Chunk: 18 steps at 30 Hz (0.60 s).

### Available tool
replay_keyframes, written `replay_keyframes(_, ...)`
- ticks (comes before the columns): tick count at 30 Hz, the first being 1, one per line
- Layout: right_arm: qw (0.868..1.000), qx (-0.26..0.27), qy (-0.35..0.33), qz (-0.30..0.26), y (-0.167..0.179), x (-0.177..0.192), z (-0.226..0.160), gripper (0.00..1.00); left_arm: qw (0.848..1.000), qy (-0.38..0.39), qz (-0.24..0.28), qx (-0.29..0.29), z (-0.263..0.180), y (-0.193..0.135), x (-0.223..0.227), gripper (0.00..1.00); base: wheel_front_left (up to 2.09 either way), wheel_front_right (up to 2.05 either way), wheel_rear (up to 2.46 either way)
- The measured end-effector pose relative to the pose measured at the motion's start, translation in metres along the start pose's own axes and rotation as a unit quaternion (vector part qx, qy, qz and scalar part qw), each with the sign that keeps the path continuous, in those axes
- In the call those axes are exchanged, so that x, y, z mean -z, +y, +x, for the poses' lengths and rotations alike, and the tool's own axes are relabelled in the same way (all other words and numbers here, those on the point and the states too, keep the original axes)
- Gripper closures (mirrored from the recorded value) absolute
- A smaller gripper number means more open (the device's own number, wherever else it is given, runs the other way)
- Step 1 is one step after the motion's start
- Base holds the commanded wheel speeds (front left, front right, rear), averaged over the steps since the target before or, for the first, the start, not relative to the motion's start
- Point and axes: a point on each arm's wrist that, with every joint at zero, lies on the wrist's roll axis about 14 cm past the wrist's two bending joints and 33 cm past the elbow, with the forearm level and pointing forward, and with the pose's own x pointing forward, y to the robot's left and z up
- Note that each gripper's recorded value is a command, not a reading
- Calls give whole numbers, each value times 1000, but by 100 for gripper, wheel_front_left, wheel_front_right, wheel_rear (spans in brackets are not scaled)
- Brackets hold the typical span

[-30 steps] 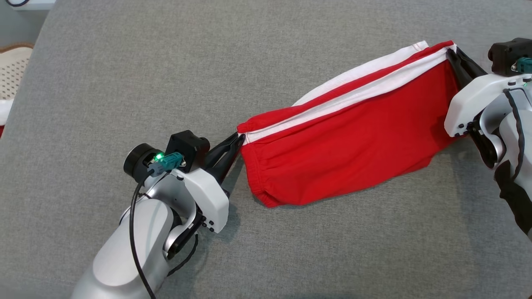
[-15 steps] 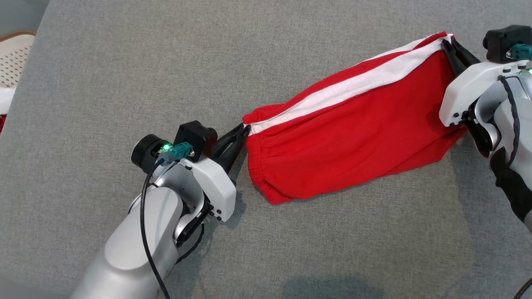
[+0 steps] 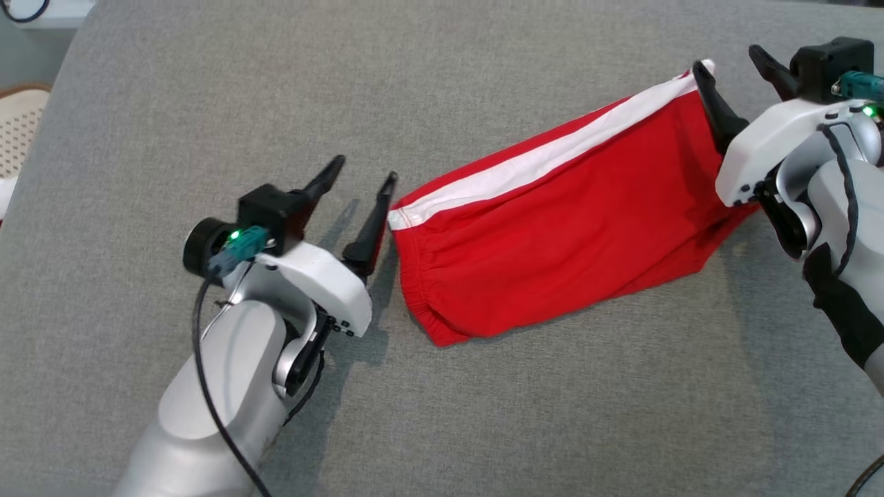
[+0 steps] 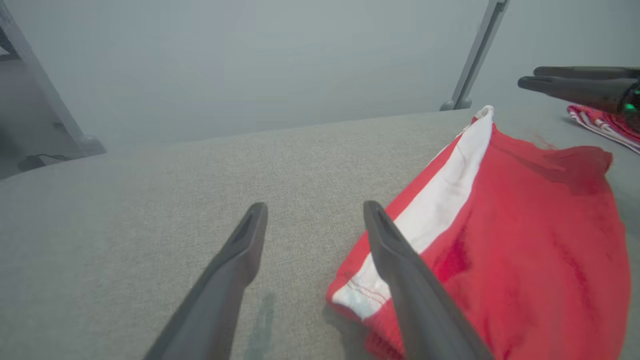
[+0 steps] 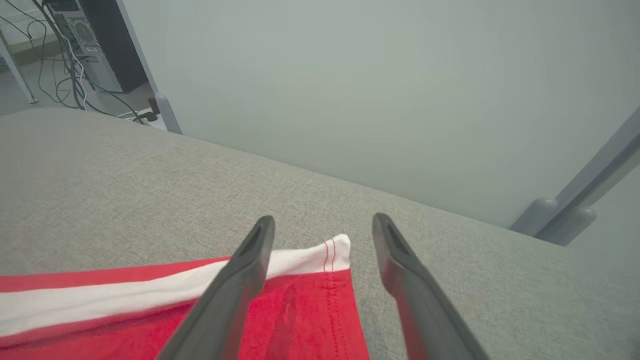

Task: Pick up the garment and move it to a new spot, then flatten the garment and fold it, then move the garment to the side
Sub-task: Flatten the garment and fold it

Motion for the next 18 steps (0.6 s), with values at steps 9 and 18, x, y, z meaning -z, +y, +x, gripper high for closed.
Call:
replay_keyframes(9,996,17,-83,20,-5,-33,-47,0,996,-40,-62,-57,-32,9,4,0,0,0,0)
replay_keyframes(18,988,64,-128,58,2,-25,-115,0,989,-92,-82,-77,-67,5,-15,0,0,0,0)
